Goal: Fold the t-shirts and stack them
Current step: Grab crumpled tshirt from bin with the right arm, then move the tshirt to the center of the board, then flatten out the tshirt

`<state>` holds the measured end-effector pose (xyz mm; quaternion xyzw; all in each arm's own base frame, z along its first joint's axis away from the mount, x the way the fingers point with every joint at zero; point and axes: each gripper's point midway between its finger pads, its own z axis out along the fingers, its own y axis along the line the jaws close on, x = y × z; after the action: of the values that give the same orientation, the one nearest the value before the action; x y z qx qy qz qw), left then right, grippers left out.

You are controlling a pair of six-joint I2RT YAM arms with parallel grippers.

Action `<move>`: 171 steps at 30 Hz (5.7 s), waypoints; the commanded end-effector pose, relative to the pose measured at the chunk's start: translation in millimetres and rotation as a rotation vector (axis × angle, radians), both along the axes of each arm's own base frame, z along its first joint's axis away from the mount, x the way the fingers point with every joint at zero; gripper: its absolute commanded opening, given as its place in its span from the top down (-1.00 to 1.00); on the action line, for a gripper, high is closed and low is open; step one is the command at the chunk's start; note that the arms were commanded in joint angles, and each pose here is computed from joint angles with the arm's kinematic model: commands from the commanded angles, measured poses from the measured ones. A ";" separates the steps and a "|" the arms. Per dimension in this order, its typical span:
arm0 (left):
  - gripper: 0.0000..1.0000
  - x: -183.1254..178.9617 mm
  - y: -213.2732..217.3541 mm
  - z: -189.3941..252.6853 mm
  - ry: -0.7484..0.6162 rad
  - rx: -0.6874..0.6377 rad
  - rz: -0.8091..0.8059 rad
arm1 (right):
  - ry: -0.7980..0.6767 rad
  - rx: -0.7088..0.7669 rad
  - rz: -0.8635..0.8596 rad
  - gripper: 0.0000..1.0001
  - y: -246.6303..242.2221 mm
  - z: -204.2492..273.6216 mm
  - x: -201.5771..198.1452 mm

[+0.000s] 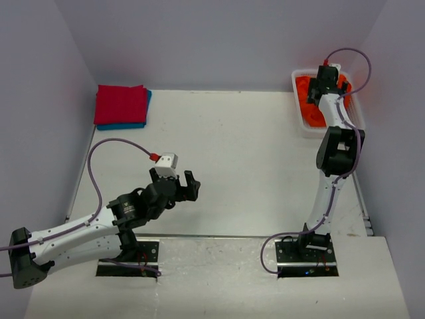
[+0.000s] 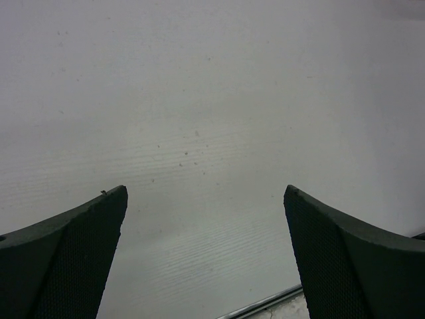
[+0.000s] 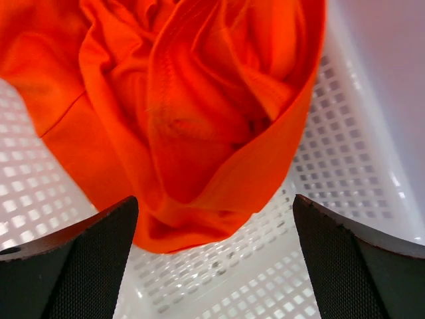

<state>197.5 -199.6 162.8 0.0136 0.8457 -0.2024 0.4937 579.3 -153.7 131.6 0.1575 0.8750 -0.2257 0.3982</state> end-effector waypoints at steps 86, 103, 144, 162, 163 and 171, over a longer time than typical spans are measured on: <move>-1.00 106.4 141.6 94.0 0.007 0.222 0.559 | -0.657 0.310 1.145 1.00 411.6 407.3 -215.8; -1.00 110.7 112.7 65.5 0.090 0.228 0.402 | -0.457 0.362 0.675 -0.68 310.9 289.6 -210.7; -1.00 113.1 79.9 66.6 0.055 0.151 0.237 | 0.189 0.596 0.405 0.12 296.6 -66.6 -213.8; -1.00 109.3 93.2 36.3 0.093 0.209 0.288 | -0.114 0.526 0.649 1.00 316.3 109.7 -200.2; -1.00 108.8 92.7 33.5 0.101 0.203 0.292 | -0.178 0.530 0.685 1.00 320.3 145.2 -201.1; -1.00 107.6 88.3 35.2 0.104 0.167 0.287 | -0.428 0.474 0.981 1.00 336.8 306.3 -285.7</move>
<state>300.7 -108.9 187.5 -0.0683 0.8885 -0.0470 0.4514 336.8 182.1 408.4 -0.0765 0.7891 0.2189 0.5687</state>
